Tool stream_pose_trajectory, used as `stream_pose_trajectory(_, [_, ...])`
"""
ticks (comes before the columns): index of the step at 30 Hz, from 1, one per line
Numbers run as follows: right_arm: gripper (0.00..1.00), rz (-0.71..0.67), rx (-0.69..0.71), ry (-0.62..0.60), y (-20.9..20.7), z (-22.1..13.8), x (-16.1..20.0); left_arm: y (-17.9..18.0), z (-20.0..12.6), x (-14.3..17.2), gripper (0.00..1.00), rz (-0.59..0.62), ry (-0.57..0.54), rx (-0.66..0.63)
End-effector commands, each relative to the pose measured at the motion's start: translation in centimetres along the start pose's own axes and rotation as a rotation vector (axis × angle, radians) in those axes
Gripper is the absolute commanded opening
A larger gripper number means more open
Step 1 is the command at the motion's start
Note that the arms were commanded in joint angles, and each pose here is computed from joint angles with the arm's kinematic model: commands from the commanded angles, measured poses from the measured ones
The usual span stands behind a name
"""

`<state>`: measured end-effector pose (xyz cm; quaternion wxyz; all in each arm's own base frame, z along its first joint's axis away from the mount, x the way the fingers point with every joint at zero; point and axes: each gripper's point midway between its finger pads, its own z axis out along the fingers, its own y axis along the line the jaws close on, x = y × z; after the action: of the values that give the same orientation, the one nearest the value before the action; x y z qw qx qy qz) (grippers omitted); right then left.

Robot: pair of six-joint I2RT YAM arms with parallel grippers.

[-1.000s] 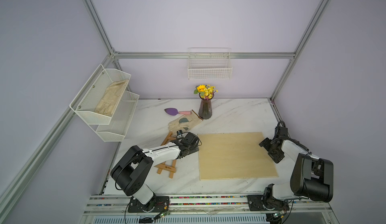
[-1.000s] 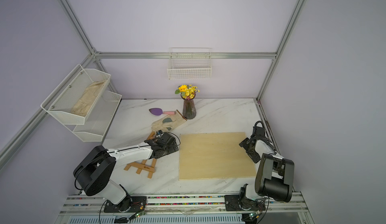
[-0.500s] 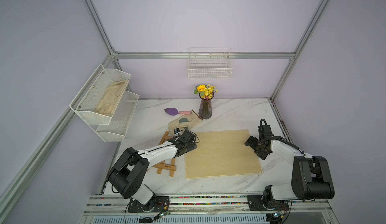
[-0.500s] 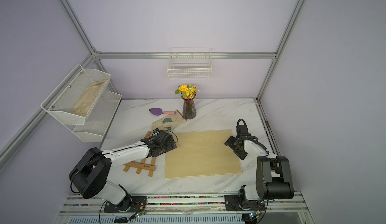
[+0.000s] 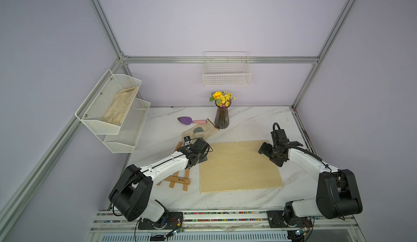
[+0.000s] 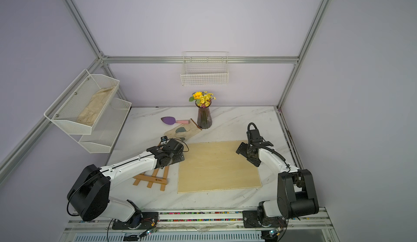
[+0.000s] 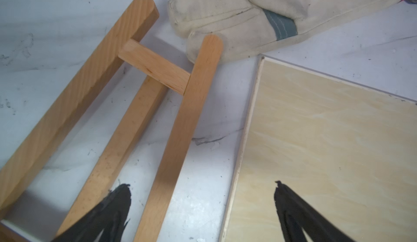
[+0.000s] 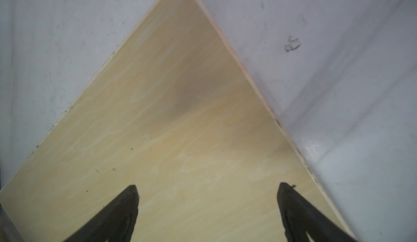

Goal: Assemble the easel
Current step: Move the drawing board to the center of the board, then pick up the easel at the center of the board.

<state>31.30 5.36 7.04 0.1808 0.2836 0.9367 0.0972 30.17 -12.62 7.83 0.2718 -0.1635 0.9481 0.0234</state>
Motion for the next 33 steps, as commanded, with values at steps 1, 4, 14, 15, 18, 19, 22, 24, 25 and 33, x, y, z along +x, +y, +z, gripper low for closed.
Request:
stream_pose_trajectory(1, [0.97, -0.061, -0.028, -0.01, 2.3, -1.0, 0.7, 0.4, 0.3, -0.9, 1.0, 0.048, 0.024, -0.02])
stream_pose_trajectory(4, [0.97, -0.113, -0.089, -0.005, 4.5, -1.1, 1.6, -0.3, 1.0, -0.8, 0.96, 0.079, 0.044, 0.008])
stream_pose_trajectory(14, [0.97, -0.157, -0.183, 0.031, 6.9, -0.5, 3.2, -0.8, 3.4, -0.2, 0.76, 0.133, 0.103, 0.031])
stream_pose_trajectory(15, [0.97, -0.157, -0.192, 0.031, 7.1, -0.5, 3.2, -0.9, 3.5, -0.4, 0.75, 0.135, 0.096, 0.034])
stream_pose_trajectory(18, [0.97, -0.161, -0.212, 0.04, 7.3, -0.5, 3.5, -0.7, 3.9, -0.3, 0.65, 0.136, 0.102, 0.041])
stream_pose_trajectory(19, [0.97, -0.162, -0.214, 0.045, 7.3, -0.5, 3.7, -0.6, 4.0, -0.2, 0.61, 0.134, 0.106, 0.037])
stream_pose_trajectory(22, [0.97, -0.167, -0.249, 0.025, 8.0, -0.5, 3.3, -0.2, 4.3, -0.3, 0.57, 0.133, 0.11, 0.027])
stream_pose_trajectory(24, [0.97, -0.17, -0.256, 0.028, 8.0, -0.5, 3.5, 0.1, 4.2, -0.3, 0.52, 0.135, 0.107, 0.015])
stream_pose_trajectory(25, [0.97, -0.171, -0.26, 0.026, 8.1, -0.5, 3.4, 0.1, 4.2, -0.4, 0.5, 0.134, 0.105, 0.015])
stream_pose_trajectory(33, [0.97, -0.172, -0.293, 0.039, 8.4, -0.1, 3.9, 0.7, 4.2, -0.2, 0.22, 0.147, 0.101, -0.004])
